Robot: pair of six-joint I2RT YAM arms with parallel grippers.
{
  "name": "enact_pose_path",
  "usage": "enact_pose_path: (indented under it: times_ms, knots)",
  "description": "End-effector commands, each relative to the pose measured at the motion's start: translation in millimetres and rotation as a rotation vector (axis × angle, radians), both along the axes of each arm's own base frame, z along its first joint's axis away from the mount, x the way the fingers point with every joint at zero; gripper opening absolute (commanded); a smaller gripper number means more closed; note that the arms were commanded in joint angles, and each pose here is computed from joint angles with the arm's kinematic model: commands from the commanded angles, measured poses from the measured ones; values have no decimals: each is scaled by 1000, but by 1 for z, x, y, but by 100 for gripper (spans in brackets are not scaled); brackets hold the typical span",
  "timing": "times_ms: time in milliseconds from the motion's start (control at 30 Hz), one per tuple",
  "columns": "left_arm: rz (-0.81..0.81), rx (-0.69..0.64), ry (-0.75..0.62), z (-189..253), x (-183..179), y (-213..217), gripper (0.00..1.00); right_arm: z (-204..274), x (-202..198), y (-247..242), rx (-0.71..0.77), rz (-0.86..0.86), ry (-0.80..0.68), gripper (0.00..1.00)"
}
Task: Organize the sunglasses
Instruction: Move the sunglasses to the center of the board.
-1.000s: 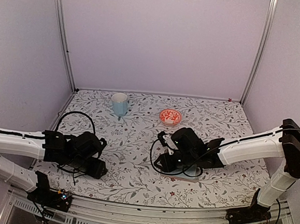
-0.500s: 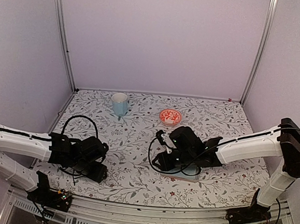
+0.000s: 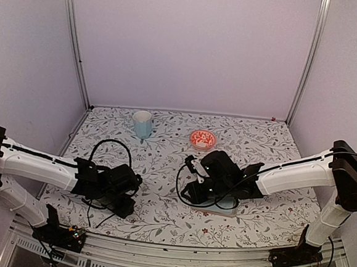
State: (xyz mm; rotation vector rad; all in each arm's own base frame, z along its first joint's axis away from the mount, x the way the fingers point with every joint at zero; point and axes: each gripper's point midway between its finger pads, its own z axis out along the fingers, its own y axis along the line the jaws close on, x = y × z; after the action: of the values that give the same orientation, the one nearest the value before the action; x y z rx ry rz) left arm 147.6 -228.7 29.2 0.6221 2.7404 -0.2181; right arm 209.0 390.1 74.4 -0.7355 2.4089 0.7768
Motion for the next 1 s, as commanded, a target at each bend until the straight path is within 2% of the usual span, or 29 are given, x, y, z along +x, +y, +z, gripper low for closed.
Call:
enact_pose_path:
  times_ms: [0, 233, 400, 633, 967]
  knots:
    - [-88, -32, -26, 3, 5, -29, 26, 2, 1, 4, -3, -2, -5, 33]
    - [-213, -73, -70, 13, 18, -87, 11, 8, 4, -10, -11, -52, -17, 33]
    - [-298, -152, -107, 27, 27, -141, 10, 15, 14, -35, -4, -125, -16, 33]
    - [-342, -167, -107, 16, 35, -173, 25, 26, 13, -59, 18, -168, -32, 33]
    - [-357, -314, -149, 69, 22, -165, 42, 31, 3, -50, 69, -116, -32, 34]
